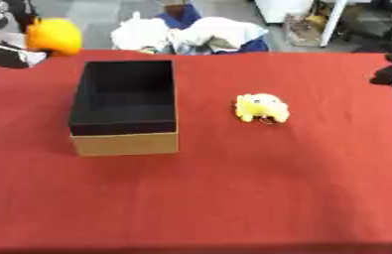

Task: Pick up objects on the table and place them in the box.

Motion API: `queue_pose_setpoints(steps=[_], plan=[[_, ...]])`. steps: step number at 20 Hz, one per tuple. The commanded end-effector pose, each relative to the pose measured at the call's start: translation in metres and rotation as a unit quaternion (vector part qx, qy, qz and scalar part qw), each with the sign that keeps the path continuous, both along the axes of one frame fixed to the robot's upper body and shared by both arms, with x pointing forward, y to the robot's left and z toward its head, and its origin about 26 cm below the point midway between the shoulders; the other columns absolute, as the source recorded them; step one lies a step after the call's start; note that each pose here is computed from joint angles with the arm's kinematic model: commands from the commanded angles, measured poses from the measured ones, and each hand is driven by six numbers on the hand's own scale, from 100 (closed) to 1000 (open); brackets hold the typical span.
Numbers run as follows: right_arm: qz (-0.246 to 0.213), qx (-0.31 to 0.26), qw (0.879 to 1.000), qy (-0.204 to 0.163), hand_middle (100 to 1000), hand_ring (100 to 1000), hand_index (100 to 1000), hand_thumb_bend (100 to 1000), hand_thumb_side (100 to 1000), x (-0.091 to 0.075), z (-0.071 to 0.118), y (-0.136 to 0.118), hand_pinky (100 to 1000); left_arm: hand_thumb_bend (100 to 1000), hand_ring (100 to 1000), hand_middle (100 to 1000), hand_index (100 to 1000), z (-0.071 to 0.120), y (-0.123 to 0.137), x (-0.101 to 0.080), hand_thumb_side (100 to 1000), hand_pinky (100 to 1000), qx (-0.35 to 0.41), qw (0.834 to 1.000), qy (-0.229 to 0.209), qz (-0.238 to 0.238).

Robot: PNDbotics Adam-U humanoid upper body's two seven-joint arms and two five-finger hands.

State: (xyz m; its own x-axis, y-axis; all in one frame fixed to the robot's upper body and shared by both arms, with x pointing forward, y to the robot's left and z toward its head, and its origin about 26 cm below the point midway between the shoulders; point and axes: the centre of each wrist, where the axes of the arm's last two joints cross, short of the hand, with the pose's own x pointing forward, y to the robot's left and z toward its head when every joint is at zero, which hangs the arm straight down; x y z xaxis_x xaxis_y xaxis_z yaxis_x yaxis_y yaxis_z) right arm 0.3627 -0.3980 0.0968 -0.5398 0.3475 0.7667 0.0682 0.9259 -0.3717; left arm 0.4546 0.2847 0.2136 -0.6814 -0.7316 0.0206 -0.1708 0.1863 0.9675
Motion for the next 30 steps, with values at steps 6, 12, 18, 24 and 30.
queue_pose_setpoints(steps=[6, 12, 18, 24, 30], plan=[[0.008, -0.01, 1.0, -0.018, 573, 620, 799, 100, 662, 0.004, 0.016, -0.001, 729, 322, 458, 464, 590, -0.02, -0.031, 0.005, 182, 564, 0.075, 0.995, 0.03, -0.055], [0.008, -0.012, 1.0, -0.018, 573, 621, 799, 100, 662, 0.004, 0.016, -0.001, 729, 304, 518, 538, 722, -0.045, -0.025, 0.005, 251, 617, 0.136, 0.985, 0.089, -0.063], [0.007, -0.022, 0.999, -0.024, 576, 623, 801, 100, 657, 0.007, 0.023, -0.004, 731, 336, 646, 705, 811, -0.047, -0.01, 0.002, 665, 692, 0.162, 0.978, 0.117, -0.059], [0.016, -0.055, 0.998, -0.031, 580, 628, 805, 100, 650, 0.017, 0.037, -0.008, 732, 352, 672, 753, 832, -0.027, 0.005, -0.009, 825, 719, 0.087, 0.988, 0.106, -0.067], [0.04, -0.131, 0.99, -0.042, 621, 673, 821, 100, 564, 0.04, 0.069, -0.014, 744, 299, 597, 679, 801, 0.006, 0.012, -0.038, 700, 695, -0.086, 0.989, 0.074, -0.09]])
